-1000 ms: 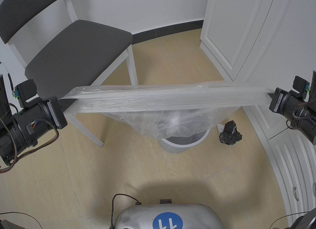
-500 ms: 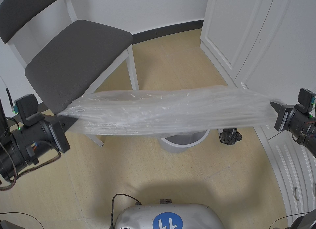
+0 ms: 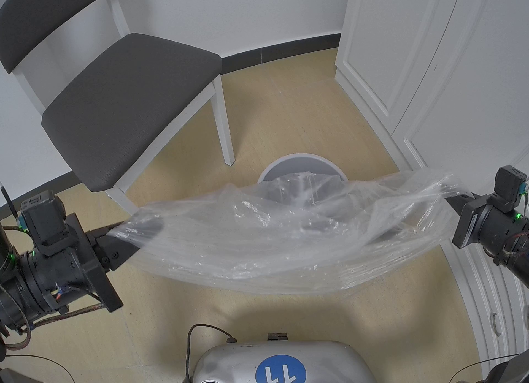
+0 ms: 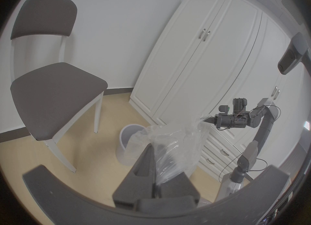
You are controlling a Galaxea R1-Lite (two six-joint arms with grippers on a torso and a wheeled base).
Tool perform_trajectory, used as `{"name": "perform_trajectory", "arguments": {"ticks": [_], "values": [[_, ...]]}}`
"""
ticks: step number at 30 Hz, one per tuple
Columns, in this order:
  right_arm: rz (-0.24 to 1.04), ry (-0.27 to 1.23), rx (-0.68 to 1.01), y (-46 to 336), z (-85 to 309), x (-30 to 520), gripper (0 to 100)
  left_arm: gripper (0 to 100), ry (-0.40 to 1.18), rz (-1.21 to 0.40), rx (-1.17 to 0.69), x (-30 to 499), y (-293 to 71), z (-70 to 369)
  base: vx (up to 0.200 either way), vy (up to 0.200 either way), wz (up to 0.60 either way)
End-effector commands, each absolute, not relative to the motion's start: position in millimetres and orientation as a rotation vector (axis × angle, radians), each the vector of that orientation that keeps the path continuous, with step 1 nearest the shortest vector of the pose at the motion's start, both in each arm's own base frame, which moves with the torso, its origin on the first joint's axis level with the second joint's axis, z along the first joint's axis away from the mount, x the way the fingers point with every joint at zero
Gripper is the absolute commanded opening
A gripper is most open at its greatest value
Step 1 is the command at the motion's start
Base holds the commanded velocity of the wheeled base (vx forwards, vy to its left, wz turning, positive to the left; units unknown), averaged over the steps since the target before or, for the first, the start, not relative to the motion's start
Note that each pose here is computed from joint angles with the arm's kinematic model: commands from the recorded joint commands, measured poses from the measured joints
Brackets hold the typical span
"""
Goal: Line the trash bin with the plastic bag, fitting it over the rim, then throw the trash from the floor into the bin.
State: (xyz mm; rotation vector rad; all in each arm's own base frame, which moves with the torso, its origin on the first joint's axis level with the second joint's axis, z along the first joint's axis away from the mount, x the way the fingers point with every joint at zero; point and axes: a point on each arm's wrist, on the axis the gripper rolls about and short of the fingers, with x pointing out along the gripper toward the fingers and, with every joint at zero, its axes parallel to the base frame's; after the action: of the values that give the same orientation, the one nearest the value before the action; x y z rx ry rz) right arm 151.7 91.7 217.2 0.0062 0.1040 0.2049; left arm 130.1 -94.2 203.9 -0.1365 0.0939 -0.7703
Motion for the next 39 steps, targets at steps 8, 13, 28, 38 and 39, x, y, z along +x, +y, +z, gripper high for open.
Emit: {"name": "perform_trajectory", "arguments": {"ticks": [8, 13, 28, 38, 39], "values": [[0.444, 0.095, 0.087, 128.1, 213.3, 129.5, 0, 0, 0.136, -0.870, -0.128, 121.8, -108.8, 196.4, 0.000, 0.000, 0.00], [0.510, 0.077, 0.110, 140.4, 208.1, 125.1, 0, 0, 0.149, -0.916, -0.137, 118.7, -116.9, 196.6, 0.000, 0.000, 0.00], [0.583, 0.051, 0.191, 163.4, 194.5, 136.6, 0, 0, 0.086, -0.997, -0.408, 145.6, -161.7, 190.8, 0.000, 0.000, 0.00], [0.575, 0.026, 0.208, 159.2, 200.4, 136.2, 0, 0, 0.061, -1.001, -0.422, 144.6, -160.6, 196.3, 0.000, 0.000, 0.00], [0.575, 0.021, 0.212, 159.5, 200.8, 136.4, 0, 0, 0.059, -1.001, -0.422, 144.7, -160.7, 196.7, 0.000, 0.000, 0.00]]}}
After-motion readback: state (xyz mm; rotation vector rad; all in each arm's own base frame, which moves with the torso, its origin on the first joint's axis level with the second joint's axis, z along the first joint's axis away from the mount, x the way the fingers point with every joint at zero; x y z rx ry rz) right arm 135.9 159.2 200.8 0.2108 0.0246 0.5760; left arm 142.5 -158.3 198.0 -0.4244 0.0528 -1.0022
